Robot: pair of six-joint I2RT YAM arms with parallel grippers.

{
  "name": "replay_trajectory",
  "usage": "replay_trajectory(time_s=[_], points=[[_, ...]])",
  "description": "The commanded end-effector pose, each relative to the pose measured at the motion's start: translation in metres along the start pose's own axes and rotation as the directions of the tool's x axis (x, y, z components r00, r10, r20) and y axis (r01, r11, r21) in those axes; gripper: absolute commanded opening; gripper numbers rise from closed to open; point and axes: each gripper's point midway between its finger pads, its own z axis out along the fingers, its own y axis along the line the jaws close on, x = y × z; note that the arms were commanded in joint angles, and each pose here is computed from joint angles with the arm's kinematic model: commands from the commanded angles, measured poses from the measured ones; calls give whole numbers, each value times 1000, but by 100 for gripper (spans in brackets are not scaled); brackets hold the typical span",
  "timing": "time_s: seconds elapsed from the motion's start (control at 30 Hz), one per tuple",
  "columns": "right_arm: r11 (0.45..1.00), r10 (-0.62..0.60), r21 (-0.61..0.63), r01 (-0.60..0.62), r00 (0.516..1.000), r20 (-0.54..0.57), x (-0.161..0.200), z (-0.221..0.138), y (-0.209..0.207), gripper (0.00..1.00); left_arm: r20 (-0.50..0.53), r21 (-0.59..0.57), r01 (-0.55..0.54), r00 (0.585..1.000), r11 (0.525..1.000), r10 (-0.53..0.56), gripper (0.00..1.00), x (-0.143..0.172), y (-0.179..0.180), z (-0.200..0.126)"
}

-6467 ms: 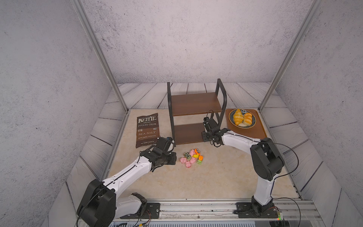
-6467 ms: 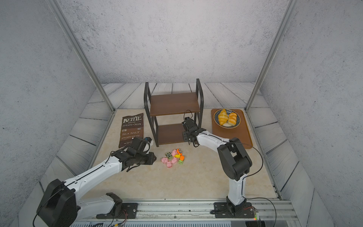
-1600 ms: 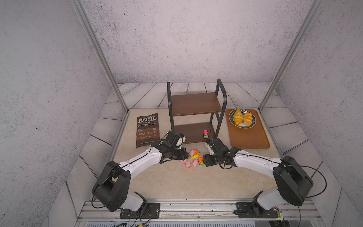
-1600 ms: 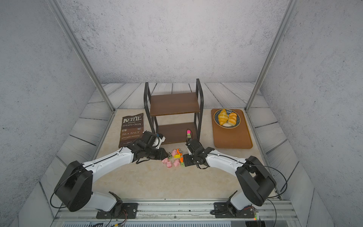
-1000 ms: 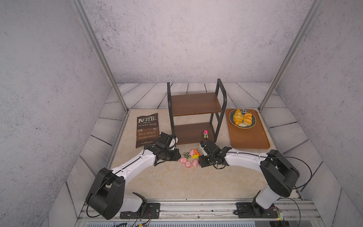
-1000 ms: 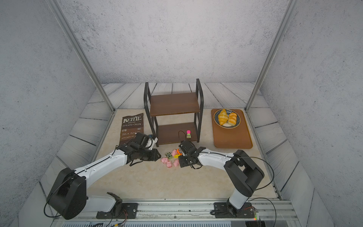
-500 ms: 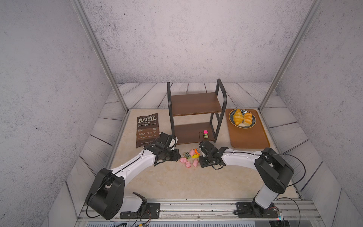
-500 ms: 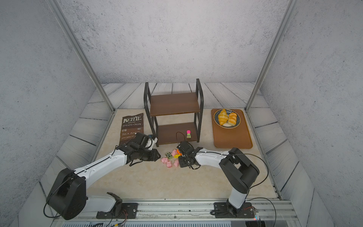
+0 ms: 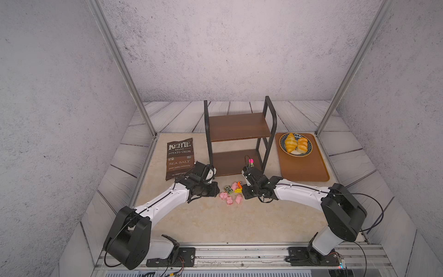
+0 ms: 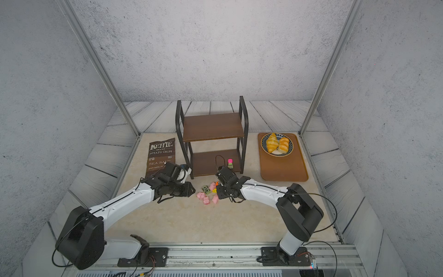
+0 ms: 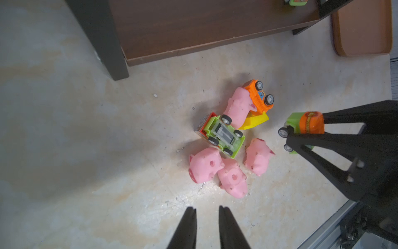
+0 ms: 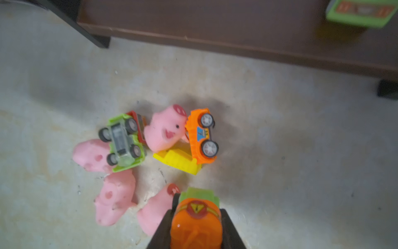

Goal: Organize plastic toys on shelves
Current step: Pick up the plastic toy at the center of the board, then place the plastic toy on the shelf.

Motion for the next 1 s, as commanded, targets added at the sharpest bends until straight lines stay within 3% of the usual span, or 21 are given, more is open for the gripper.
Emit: replay_trajectory(time_s=[0.0,0.37,0.97], points=[[998,-36,44,33,997,75,-33,-14,-4,22,4,-16,-3,1000,1000,3,24,3,6,-4],[995,-40,99,26,990,138,-91,0,-21,22,-3,-15,2,1000,1000,-2,24,4,6,-3],[993,-10,121,-7,991,136,-117,38,-43,22,-9,-23,-1,1000,1000,0,24,2,8,0]])
